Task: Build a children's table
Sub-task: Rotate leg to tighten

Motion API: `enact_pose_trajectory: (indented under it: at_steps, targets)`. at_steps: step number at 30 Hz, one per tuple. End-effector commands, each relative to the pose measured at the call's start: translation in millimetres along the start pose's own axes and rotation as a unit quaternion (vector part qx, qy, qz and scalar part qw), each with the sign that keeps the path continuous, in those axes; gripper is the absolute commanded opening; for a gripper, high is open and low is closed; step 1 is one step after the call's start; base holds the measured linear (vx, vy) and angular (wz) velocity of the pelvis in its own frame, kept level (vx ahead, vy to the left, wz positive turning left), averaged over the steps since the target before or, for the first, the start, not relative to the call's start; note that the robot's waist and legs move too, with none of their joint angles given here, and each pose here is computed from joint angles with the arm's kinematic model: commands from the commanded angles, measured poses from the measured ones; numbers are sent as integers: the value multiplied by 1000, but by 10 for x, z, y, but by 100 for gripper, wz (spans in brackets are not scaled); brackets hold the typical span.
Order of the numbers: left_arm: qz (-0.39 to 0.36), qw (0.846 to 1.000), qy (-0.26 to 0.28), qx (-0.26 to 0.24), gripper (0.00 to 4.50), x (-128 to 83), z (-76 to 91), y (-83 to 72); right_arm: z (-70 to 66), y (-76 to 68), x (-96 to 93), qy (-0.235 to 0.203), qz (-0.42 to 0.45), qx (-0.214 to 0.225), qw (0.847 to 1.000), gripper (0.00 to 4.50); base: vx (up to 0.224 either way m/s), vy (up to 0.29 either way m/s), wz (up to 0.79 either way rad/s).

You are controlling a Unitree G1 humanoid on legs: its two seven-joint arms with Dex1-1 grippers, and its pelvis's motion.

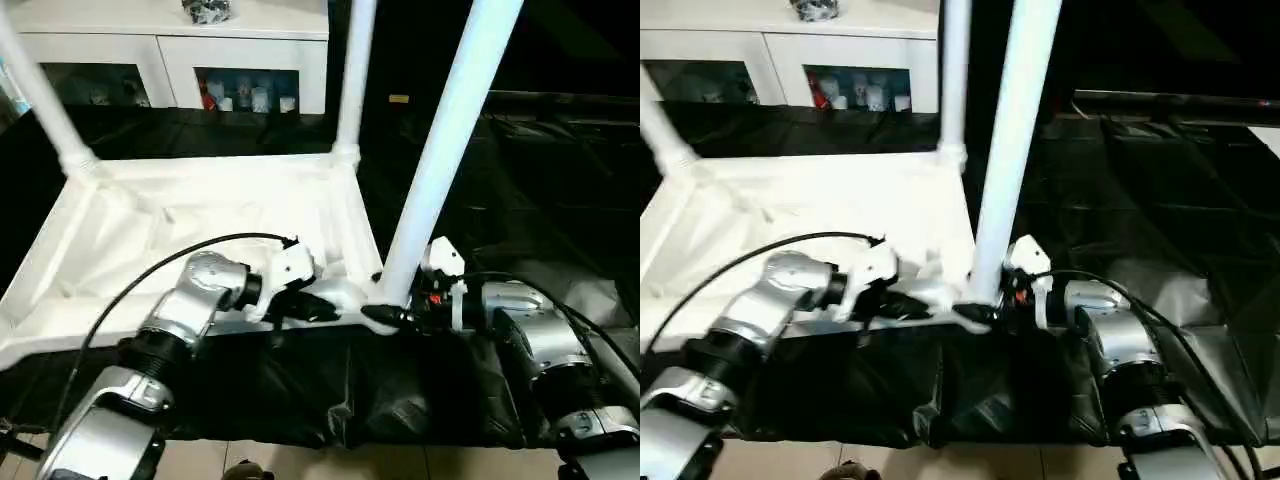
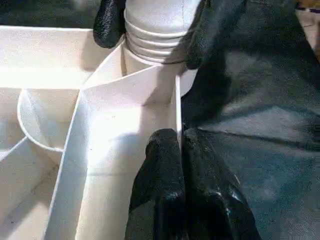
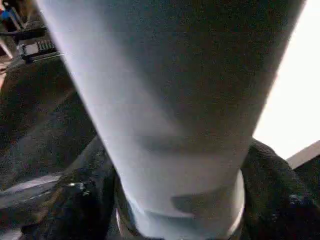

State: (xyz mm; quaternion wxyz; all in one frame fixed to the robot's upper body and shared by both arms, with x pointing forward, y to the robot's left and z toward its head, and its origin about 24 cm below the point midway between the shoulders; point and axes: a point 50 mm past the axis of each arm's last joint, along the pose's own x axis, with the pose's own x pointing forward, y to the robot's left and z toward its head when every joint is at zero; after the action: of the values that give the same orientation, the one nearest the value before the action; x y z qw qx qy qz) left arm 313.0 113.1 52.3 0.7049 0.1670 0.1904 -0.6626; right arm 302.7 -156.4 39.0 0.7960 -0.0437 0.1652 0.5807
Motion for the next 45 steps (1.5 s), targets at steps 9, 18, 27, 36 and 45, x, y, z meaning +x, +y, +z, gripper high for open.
enact_pose_trajectory:
  at_steps: [9, 18, 27, 36, 45]
  targets:
    - [7, 1000, -8, 14, 0, 74, 94, 6, -27, 108, 180, -6, 13, 10, 1000, 275, 0, 0, 0]
    - [142, 989, -4, -28, 0, 312, 179, 198, -138, -75, 495, -9, -207, 72, 976, 274, 0, 0, 0]
    - [174, 984, -29, -32, 0, 551, 377, 224, -25, -98, 760, -33, -273, 100, 956, 353, 0, 0, 0]
    - [120, 992, -29, -11, 0, 386, 240, 142, -3, -150, 452, -36, -209, 61, 975, 444, 0, 0, 0]
    - [65, 997, -28, 3, 0, 232, 168, 70, 39, -113, 211, -27, -132, 2, 991, 447, 0, 0, 0]
